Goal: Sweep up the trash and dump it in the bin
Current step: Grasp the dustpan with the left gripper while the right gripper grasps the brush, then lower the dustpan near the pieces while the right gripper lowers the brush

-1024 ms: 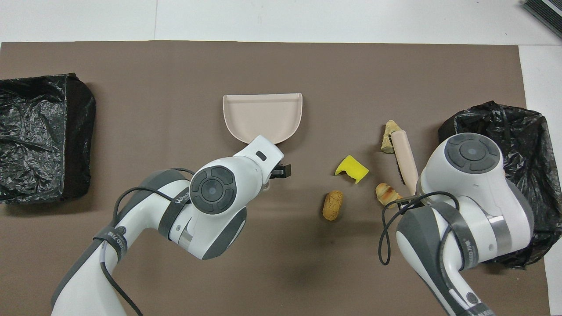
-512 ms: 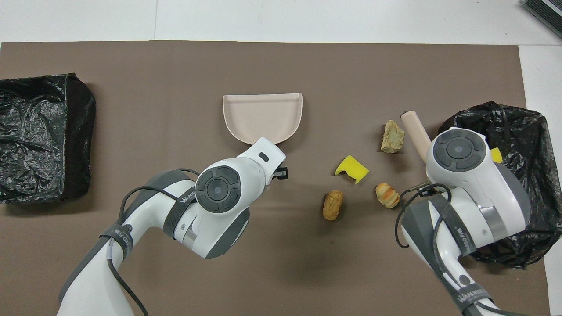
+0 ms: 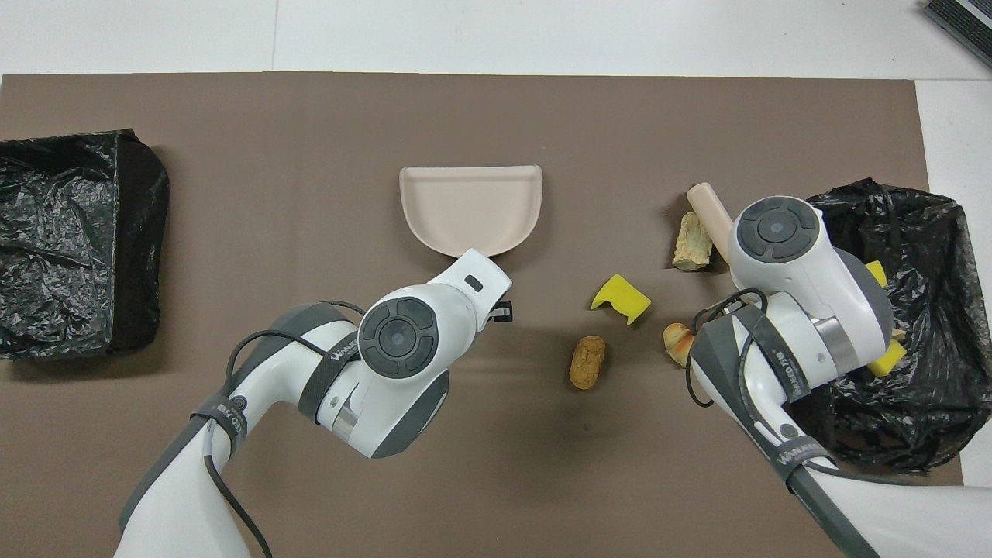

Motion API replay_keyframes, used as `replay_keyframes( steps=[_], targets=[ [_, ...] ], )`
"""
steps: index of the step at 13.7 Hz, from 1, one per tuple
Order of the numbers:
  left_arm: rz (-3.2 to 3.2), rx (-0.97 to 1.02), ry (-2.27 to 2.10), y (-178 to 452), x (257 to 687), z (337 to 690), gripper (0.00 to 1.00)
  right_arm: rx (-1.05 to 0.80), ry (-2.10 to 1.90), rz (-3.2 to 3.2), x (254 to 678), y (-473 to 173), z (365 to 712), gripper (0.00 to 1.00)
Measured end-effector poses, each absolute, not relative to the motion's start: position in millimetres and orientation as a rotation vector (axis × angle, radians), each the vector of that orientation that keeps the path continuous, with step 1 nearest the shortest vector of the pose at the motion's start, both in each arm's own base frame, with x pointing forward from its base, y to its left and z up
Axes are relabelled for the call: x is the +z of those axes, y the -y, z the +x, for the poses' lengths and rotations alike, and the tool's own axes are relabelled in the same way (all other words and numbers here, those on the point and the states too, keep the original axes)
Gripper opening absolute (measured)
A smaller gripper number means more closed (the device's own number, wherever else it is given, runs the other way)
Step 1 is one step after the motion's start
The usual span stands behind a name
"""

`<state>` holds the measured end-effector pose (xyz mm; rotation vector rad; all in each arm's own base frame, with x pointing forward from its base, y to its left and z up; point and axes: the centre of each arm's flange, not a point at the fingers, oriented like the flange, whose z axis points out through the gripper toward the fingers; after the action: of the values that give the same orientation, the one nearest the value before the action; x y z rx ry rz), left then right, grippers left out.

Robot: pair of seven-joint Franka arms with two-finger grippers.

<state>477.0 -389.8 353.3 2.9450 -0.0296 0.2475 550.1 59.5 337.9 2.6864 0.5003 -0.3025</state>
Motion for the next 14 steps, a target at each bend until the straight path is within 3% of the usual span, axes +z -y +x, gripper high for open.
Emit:
replay_keyframes(
  steps=[5,10,14],
  targets=[
    [2.991,0.227,0.033,366.9,363.6,491.2,0.33,-0.415,-0.408,2.898,329.5,-93.4,513.4,0.26],
    [3.077,0.194,0.546,299.5,396.4,514.8,0.33,-0.480,-0.309,3.029,336.3,-131.6,495.3,0.26],
    [3.023,0.063,0.919,237.2,425.7,523.4,0.33,-0.501,-0.122,3.009,387.8,-128.7,492.1,0.26]
  ],
)
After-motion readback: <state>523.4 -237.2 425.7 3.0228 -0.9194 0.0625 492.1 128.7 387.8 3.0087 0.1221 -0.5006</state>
